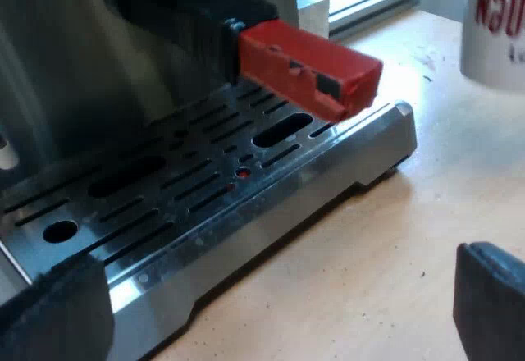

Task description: Place mug into machine

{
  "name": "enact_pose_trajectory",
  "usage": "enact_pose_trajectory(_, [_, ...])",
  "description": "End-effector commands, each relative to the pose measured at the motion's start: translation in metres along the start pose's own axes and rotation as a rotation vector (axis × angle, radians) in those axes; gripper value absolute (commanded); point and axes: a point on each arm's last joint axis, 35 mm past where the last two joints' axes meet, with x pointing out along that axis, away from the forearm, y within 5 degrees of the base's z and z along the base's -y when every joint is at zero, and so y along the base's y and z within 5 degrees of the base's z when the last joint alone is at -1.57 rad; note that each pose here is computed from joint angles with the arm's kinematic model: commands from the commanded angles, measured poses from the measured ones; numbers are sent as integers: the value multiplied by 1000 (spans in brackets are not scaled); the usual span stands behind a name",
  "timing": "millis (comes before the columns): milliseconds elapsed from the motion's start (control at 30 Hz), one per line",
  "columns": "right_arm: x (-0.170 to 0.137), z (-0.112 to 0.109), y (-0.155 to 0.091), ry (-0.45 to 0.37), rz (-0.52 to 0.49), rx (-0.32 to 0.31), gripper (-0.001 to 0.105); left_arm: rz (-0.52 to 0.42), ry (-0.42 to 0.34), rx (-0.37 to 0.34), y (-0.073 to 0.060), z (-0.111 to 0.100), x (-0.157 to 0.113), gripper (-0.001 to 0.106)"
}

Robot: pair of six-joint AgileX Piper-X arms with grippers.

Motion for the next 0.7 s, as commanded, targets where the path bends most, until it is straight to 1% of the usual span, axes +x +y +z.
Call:
enact_pose_trajectory(33, [-2, 12, 8, -55, -51, -12, 0, 5, -39, 10, 0, 1, 1, 85])
enact_pose_trajectory(100, [-1, 15, 16, -66, -60, -25, 0, 16, -41, 10, 1, 1, 1, 85])
enact_pose_trajectory(167, [3, 18, 28, -82, -73, -59, 0, 32, -50, 11, 1, 2, 1, 85])
enact_pose_trajectory(267, [10, 21, 40, -86, -88, -96, 0, 42, -52, 11, 1, 2, 1, 85])
enact_pose_trajectory(333, [17, 21, 47, -79, -102, -107, 0, 41, -52, 11, 1, 2, 1, 85])
enact_pose_trajectory(400, [26, 23, 52, -83, -96, -106, 0, 41, -52, 11, 1, 2, 1, 85])
enact_pose_trajectory(500, [41, 29, 59, -119, -96, -87, 0, 41, -52, 11, 1, 2, 1, 85])
enact_pose_trajectory(567, [52, 34, 64, -157, -96, -67, 0, 39, -52, 11, 1, 2, 1, 85])
enact_pose_trajectory(700, [68, 35, 72, -179, -96, -56, 0, 39, -52, 11, 1, 2, 1, 85])
